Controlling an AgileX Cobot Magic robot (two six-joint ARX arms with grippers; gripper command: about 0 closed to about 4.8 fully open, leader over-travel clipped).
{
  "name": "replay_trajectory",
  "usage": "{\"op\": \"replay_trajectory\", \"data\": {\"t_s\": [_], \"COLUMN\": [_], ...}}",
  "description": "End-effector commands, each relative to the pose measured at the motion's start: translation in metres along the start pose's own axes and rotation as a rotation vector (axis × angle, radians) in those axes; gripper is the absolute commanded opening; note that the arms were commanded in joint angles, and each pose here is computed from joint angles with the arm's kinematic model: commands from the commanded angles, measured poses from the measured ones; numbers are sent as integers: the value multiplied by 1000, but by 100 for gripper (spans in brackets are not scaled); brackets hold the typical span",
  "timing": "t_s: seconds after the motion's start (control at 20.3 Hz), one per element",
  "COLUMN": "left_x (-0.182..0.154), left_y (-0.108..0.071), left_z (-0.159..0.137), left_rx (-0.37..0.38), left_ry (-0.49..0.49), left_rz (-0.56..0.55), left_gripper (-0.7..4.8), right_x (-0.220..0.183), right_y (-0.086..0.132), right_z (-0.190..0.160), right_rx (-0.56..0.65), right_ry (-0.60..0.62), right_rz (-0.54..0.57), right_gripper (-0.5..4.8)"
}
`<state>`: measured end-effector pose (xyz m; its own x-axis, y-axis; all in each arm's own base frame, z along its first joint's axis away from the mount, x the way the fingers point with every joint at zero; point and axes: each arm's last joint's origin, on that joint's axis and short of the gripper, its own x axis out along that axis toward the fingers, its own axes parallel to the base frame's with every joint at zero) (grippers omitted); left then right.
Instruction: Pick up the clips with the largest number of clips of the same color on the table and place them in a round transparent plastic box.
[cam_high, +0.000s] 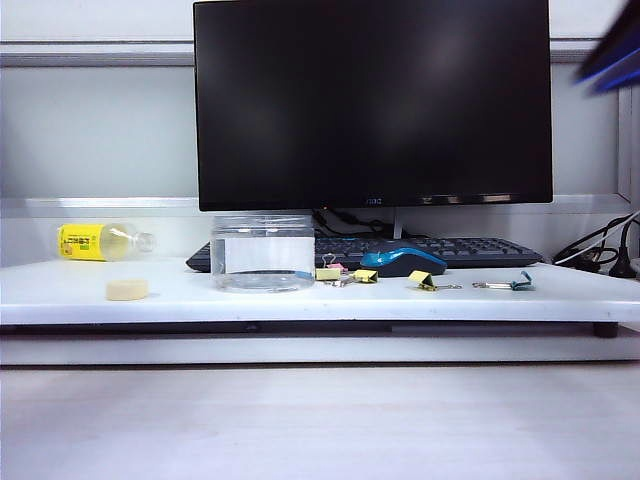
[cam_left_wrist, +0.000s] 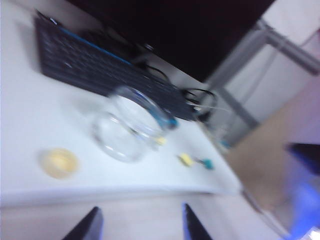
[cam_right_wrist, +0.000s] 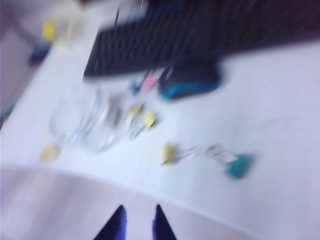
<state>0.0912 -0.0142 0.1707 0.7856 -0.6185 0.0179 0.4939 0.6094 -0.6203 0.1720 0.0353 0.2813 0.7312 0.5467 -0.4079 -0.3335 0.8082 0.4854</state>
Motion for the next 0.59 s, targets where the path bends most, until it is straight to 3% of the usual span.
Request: {"op": "replay_trajectory", "data": {"t_s": [0.05,0.1,0.25,0.44,0.59], "left_x": [0,0,0,-1,-1], "left_y": [-5,-4,-4,-2,-3], "left_z": [0,0,-2,-6,-6], "left_rx": [-5,-19,-90,-184,-212], "left_ry": [54,60,100,153,160], "left_rz": [-100,-102,-115,-118,-119], "left_gripper": [216,221,365,377,409], "right_x": [32,41,72,94,105], "right_y": [11,14,23,19,15], "right_z": [9,9,6,5,3], "right_rx": [-50,-62,-140,-152,-172], "right_ry": [49,57,99,142,150], "right_rz": [87,101,144,116,115], "right_gripper": [77,77,80,111,202]}}
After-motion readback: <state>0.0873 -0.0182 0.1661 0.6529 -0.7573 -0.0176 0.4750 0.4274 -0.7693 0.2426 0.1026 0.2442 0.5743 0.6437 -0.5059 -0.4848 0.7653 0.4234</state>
